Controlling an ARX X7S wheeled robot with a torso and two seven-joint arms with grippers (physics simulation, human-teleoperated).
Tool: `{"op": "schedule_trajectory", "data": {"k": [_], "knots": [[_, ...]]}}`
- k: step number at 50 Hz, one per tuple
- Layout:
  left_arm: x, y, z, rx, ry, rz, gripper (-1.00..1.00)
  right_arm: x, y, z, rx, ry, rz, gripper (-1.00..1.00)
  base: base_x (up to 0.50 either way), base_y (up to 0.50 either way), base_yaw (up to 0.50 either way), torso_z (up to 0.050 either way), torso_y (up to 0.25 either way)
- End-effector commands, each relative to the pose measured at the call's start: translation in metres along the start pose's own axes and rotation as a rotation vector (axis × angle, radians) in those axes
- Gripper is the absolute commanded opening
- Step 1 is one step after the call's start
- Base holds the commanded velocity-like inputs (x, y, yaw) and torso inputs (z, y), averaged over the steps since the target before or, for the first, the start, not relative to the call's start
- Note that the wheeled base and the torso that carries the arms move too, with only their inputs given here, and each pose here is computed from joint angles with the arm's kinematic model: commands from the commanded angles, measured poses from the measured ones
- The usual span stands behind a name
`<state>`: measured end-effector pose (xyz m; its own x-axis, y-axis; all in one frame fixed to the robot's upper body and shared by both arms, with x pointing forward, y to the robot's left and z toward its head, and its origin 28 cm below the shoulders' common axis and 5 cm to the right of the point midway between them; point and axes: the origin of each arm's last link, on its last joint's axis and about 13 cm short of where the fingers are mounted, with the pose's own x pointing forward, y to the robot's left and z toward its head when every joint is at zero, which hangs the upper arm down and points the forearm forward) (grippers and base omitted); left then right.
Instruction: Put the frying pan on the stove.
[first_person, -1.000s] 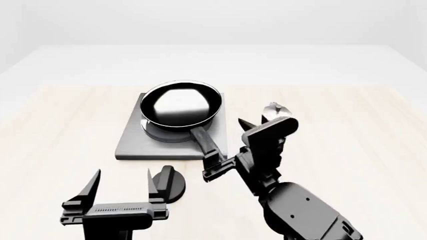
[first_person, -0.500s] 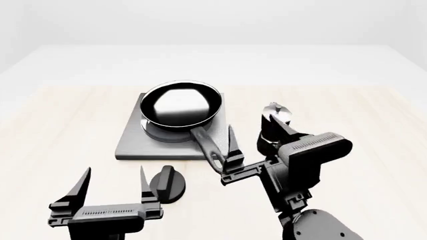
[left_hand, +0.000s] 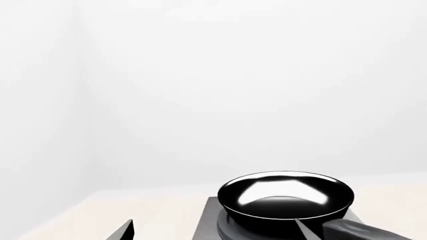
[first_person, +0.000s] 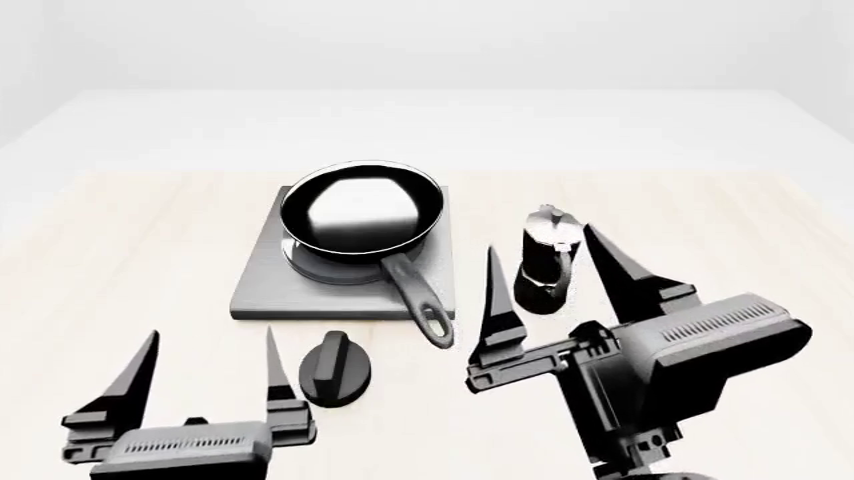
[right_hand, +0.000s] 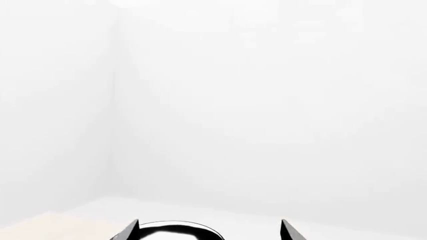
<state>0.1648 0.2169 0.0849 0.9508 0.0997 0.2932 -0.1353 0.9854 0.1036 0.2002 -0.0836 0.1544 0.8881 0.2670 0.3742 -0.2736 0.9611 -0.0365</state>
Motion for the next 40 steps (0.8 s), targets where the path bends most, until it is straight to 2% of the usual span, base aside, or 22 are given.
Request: {"op": "schedule_trajectory", "data": {"k": [1,40], "knots": [[-0.003,0.001,0.007,-0.004,-0.021,-0.002,1.0,-0.01,0.001,0.01,-0.002,-0.031,-0.004,1.0,0.0,0.0,0.0,0.0,0.0],[-0.008,0.004,0.016,-0.005,-0.052,0.003,1.0,-0.032,0.006,0.032,0.0,-0.108,0.0,1.0,0.0,0.0,0.0,0.0,0.0]]}}
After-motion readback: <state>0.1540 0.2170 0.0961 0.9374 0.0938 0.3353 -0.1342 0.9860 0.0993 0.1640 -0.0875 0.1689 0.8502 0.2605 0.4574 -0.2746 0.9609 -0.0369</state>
